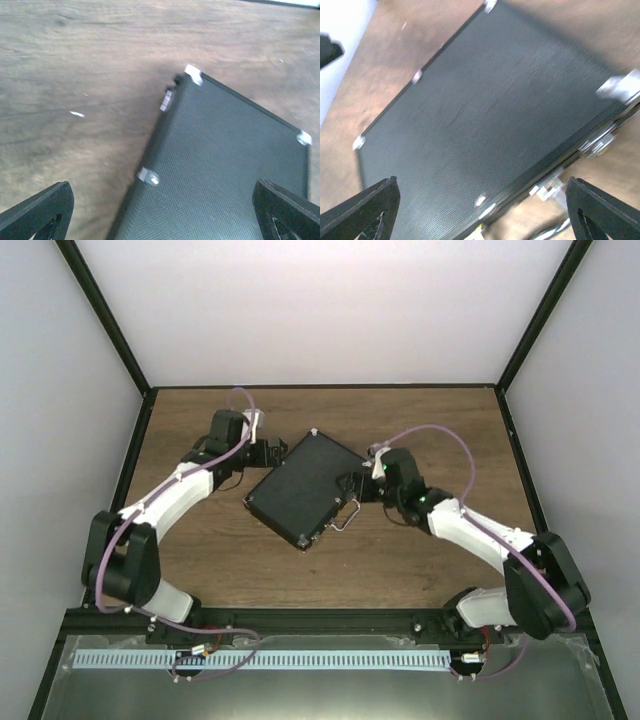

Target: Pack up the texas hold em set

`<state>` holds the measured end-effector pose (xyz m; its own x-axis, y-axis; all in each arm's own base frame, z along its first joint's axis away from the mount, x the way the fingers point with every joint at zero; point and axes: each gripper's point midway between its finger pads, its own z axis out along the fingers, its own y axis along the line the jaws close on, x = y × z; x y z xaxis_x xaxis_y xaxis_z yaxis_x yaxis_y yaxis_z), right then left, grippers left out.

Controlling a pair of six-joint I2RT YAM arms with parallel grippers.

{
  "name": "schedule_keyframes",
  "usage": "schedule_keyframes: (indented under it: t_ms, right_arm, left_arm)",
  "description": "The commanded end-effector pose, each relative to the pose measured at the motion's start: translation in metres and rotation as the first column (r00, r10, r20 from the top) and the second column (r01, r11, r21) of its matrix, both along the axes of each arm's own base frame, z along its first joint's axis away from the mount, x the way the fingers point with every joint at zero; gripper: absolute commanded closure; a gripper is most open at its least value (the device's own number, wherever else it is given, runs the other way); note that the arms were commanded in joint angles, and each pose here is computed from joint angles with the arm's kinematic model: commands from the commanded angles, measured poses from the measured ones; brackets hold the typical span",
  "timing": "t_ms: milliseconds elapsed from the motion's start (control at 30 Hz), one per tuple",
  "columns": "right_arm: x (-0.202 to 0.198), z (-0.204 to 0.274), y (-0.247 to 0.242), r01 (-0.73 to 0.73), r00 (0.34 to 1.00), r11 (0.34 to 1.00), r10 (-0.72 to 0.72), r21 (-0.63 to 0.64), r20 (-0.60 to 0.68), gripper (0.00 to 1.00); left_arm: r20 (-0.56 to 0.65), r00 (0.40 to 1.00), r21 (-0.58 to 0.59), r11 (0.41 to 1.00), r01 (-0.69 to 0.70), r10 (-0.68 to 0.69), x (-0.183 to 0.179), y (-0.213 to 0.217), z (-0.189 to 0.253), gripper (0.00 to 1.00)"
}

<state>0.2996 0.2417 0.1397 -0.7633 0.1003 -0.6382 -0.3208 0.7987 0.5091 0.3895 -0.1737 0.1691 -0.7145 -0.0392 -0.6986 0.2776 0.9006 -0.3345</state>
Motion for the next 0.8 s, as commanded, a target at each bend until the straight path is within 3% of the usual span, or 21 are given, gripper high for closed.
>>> schedule_keyframes:
  t_ms: [0, 200, 367, 467, 667, 767]
  right_arm:
    - [0.058, 0.007, -0.039, 0.076, 0.993, 0.996, -0.072, -0.047, 0.089, 0.06]
    - [0.117, -0.004, -0.165, 0.335, 0.934, 0.937, -0.317, -0.098, 0.164, 0.03]
    - [0.115, 0.002, -0.259, 0.546, 0.819, 0.821, -0.481, -0.167, 0.313, 0.03]
    - [0.106, 0.002, -0.276, 0.582, 0.776, 0.798, -0.486, -0.157, 0.403, 0.02]
    - [0.098, -0.005, -0.280, 0.613, 0.723, 0.781, -0.495, -0.117, 0.482, 0.01]
    - [0.101, -0.012, -0.277, 0.600, 0.727, 0.792, -0.482, -0.112, 0.488, 0.01]
  left_arm:
    - [0.006, 0.992, -0.015, 0.992, -0.128, 0.128, 0.046, 0.036, -0.014, 0.00]
    - [0.092, 0.914, -0.124, 0.916, -0.382, 0.394, 0.071, 0.159, -0.013, 0.00]
    - [0.187, 0.716, -0.188, 0.740, -0.646, 0.672, 0.027, 0.294, -0.026, 0.00]
    - [0.282, 0.650, -0.128, 0.699, -0.703, 0.705, 0.001, 0.312, -0.033, 0.00]
    - [0.405, 0.594, -0.113, 0.683, -0.722, 0.695, -0.020, 0.309, -0.031, 0.00]
    - [0.417, 0.564, -0.082, 0.648, -0.757, 0.712, -0.022, 0.311, -0.035, 0.00]
